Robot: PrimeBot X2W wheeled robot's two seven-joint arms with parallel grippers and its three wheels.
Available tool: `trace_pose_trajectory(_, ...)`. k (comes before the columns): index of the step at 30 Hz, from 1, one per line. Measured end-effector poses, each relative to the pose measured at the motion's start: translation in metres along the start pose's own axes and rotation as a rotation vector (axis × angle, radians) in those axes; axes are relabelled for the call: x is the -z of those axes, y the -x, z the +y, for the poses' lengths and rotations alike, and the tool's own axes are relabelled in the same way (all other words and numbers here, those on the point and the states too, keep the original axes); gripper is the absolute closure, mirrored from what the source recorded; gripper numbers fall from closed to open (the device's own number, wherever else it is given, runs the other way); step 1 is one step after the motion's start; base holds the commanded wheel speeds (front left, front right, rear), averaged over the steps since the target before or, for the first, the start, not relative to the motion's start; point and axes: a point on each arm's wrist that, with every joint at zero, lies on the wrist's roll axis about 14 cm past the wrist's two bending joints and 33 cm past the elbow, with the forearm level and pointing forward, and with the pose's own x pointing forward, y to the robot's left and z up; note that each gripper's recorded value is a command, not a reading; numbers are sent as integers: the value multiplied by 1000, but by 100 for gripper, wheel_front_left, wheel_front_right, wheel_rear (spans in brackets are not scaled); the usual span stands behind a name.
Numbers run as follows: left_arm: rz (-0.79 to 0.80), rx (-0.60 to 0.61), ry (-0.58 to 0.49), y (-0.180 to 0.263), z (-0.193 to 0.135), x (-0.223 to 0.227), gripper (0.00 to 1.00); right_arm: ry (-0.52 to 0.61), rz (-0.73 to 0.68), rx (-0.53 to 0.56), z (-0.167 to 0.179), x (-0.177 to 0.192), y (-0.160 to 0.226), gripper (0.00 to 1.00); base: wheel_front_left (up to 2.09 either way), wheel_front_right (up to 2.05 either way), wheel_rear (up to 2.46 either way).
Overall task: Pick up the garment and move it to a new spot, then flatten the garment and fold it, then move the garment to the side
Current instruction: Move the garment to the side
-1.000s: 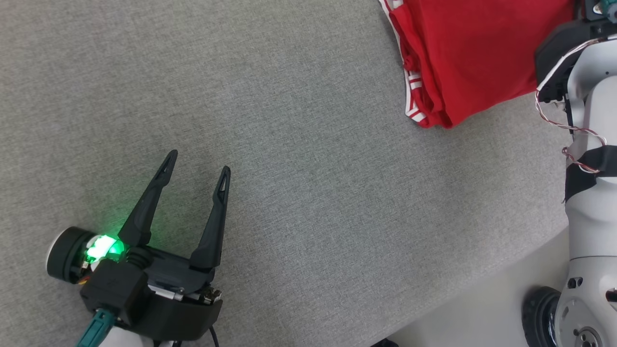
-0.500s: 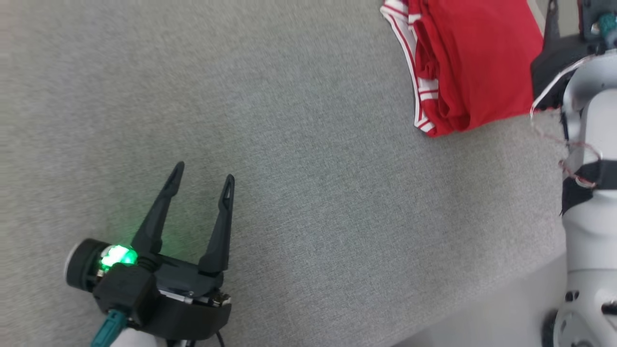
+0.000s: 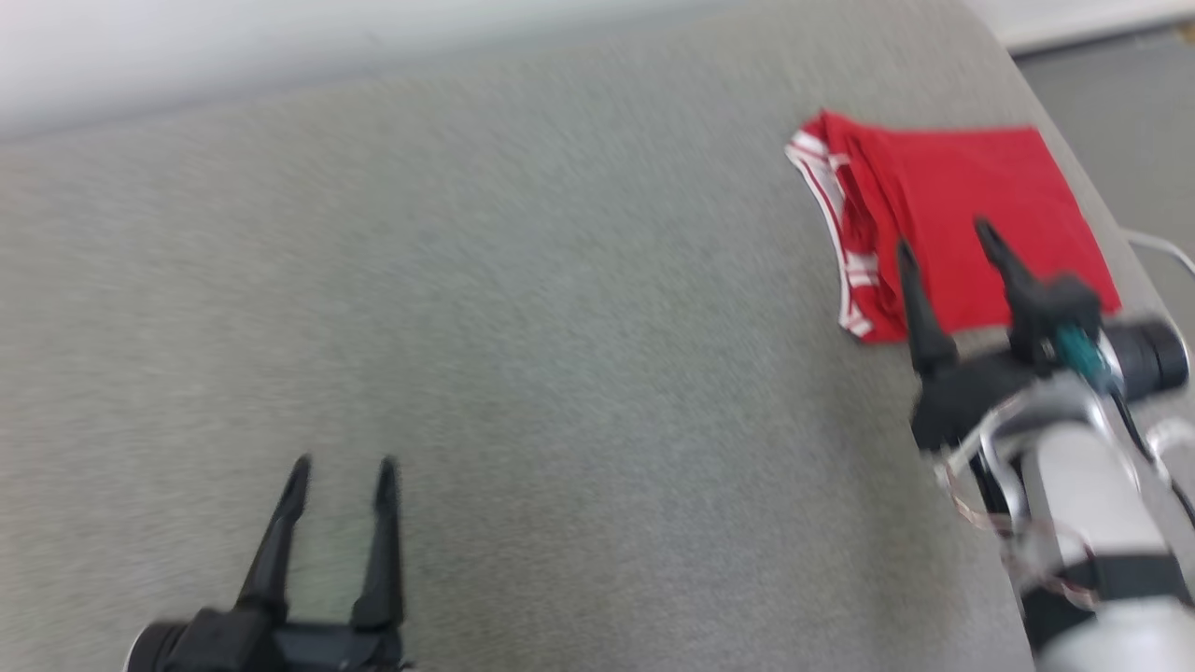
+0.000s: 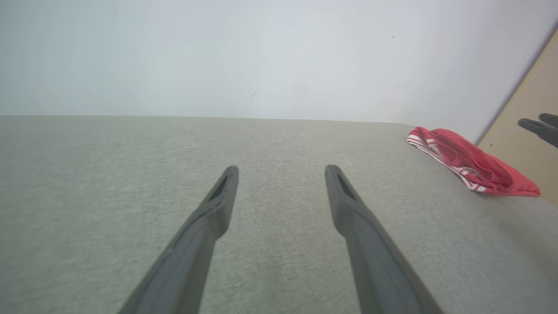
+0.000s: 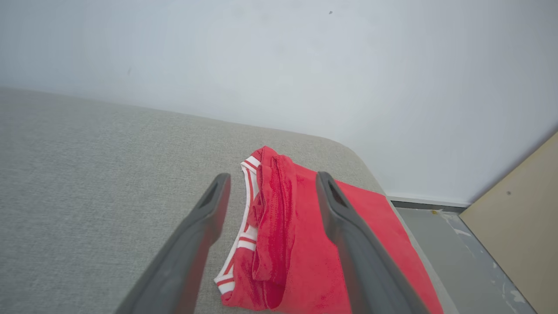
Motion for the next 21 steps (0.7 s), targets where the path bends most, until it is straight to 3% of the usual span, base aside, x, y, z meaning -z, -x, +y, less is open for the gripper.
trace_pose_trajectory(4,-7,-91,-25,28,20,-12,0,-94,-32,-21,12,4,30,0,0,0,0)
trace_pose_trajectory(12,-52,-267,-60,86,56,-38,0,-293,-93,-95,68,3,81,0,0,0,0)
trace_pose_trajectory(21,-120,-420,-101,132,90,-64,0,-376,-166,-155,101,-13,107,0,0,0,0)
